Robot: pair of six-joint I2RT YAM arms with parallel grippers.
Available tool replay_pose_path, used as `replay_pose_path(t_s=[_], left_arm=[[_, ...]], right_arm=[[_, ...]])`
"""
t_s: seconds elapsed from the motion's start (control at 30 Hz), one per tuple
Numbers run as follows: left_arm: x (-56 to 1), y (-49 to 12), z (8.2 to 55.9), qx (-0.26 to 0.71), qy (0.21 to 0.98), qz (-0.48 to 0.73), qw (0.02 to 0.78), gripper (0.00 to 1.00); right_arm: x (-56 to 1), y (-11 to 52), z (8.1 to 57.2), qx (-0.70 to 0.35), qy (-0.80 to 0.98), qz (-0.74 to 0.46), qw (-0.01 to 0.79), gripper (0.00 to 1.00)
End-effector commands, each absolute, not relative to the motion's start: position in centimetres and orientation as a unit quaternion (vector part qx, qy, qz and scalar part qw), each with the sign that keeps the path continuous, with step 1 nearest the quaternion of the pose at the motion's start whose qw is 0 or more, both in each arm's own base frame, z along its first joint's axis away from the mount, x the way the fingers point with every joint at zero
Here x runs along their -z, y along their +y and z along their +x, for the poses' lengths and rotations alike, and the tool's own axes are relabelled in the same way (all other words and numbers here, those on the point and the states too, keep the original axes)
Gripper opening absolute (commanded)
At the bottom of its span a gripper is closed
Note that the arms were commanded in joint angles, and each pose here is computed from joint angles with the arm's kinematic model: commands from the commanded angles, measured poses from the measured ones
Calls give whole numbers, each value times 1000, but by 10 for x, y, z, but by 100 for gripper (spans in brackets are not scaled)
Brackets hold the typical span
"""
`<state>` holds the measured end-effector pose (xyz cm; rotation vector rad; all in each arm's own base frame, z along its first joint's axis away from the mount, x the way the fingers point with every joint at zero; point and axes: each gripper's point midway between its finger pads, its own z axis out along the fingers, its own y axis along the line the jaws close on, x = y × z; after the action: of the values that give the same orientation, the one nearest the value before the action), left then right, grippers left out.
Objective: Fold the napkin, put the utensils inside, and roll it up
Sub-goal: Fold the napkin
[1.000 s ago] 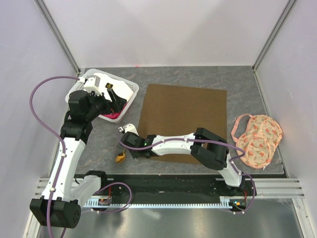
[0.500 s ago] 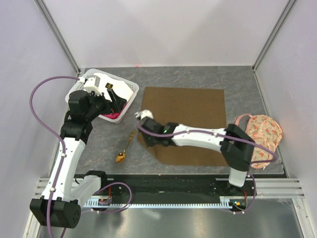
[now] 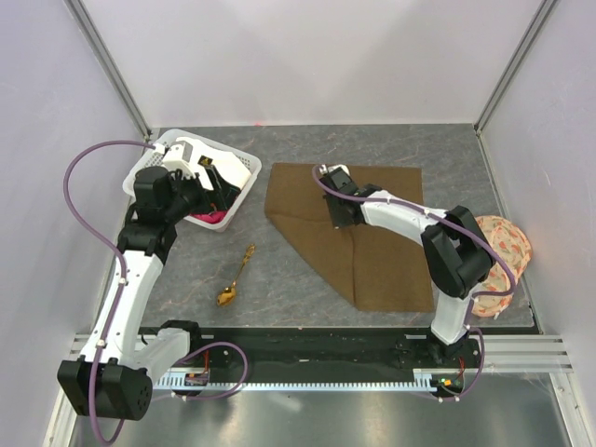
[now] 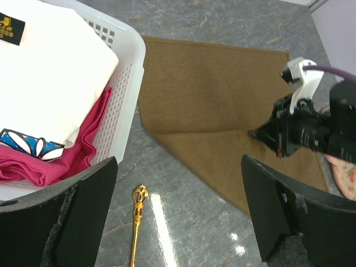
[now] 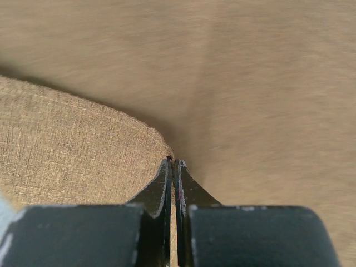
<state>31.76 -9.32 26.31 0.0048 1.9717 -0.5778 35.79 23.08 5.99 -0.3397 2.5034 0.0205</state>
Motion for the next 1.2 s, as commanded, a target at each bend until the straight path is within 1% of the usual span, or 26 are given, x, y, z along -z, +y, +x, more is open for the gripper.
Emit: replay_pose_path(t_s=[0.0,0.03,0.1,0.3,0.6,1.17], left_arm=[[-262,-99,323,257,819,-1,513,99],[-261,-99,323,256,821,-1,511,99],[-257,-100,325,258,824,-1,504,99],[-249,-100,327,256,831,-4,493,99],[-244,-97,330,250,836,-7,489,99],[-236,-95,334,241,842,-10,482,99]], right_arm=[[-76,203,396,26,939,-125,320,0],[-76,198,400,30,939,-124,319,0],[-87,174,429,44,937,-102,331,0],[-82,131,467,69,942,-74,320,0],[-75,86,501,85,944,-43,315,0],[-73,37,541,100,942,-1,321,0]])
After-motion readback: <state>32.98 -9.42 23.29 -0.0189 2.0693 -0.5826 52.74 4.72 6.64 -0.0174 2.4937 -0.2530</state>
